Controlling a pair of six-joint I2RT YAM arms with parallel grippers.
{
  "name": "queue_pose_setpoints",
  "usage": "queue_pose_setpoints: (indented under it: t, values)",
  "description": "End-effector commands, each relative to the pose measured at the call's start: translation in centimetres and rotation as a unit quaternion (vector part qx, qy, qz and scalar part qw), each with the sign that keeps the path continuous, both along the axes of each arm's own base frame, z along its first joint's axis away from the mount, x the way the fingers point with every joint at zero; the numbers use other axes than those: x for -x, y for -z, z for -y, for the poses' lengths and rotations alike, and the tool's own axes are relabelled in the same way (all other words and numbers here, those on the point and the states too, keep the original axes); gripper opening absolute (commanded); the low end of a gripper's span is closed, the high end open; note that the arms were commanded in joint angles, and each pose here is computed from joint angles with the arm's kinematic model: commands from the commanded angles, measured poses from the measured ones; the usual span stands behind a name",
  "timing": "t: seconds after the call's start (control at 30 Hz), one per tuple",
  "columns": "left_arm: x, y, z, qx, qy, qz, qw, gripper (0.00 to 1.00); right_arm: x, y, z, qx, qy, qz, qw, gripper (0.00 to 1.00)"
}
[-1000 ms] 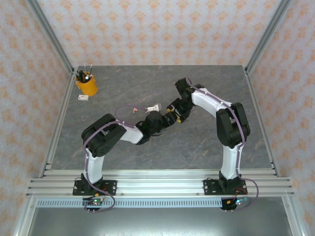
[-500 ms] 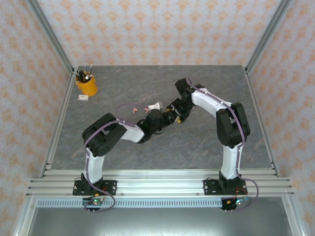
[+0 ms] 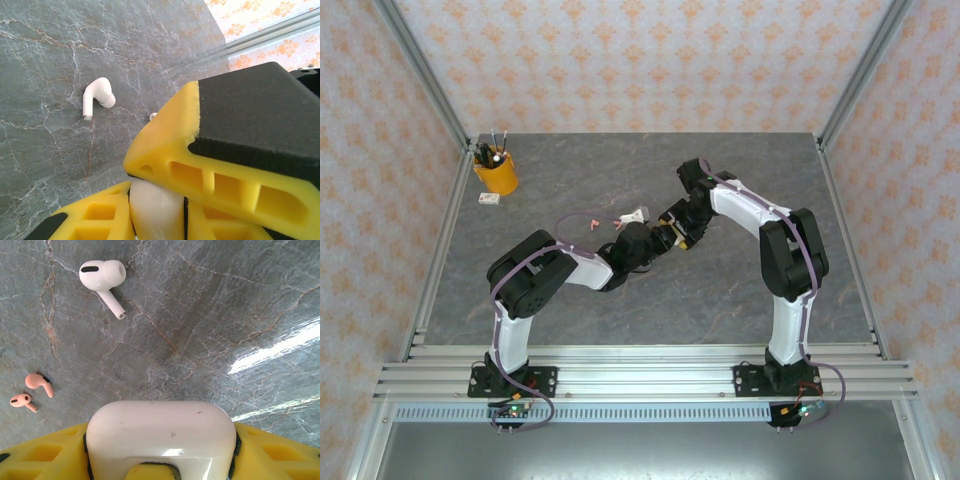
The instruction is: Insert the wireless bluetooth earbuds into the charging case
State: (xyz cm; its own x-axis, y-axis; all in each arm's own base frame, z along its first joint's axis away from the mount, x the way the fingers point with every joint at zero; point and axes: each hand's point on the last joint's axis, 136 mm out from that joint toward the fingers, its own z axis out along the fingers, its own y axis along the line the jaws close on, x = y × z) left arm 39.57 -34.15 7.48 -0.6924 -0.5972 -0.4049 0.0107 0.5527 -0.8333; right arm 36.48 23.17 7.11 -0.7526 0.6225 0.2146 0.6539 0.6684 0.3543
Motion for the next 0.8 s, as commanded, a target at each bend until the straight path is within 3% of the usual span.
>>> queue_pose_setpoints:
  t: [0.0, 0.13, 0.37, 0.43, 0.57, 0.77]
  values:
    - [-0.3, -1.1, 0.6, 0.001, 0.002, 0.022, 1.0, 0.09, 0.4, -0.3, 0.2, 0.0, 0.005, -0.002, 1.0, 0.64]
    - [0.0, -1.2, 0.6, -0.001, 0.008, 0.018, 1.0, 0.0, -0.7, -1.6, 0.5, -0.004, 0.004, 0.02, 1.0, 0.71]
    - [1.4, -1.8, 0.9, -0.018, 0.072, 0.006, 0.997, 0.0, -4.0, -6.4, 4.2, -0.026, 0.021, 0.13, 0.991, 0.83]
    - [1.5, -3.8, 0.5, -0.009, 0.095, 0.014, 0.995, 0.0, -4.5, -7.6, 5.4, -0.03, 0.01, 0.174, 0.984, 0.87]
    - [1.5, -6.3, -0.6, 0.016, 0.162, 0.015, 0.987, 0.0, -4.4, -9.6, 6.1, -0.071, -0.054, 0.258, 0.962, 0.86]
    - [1.5, -9.8, -2.2, 0.009, 0.233, 0.021, 0.972, 0.0, -1.5, -11.6, 4.5, -0.104, -0.191, 0.349, 0.912, 0.82]
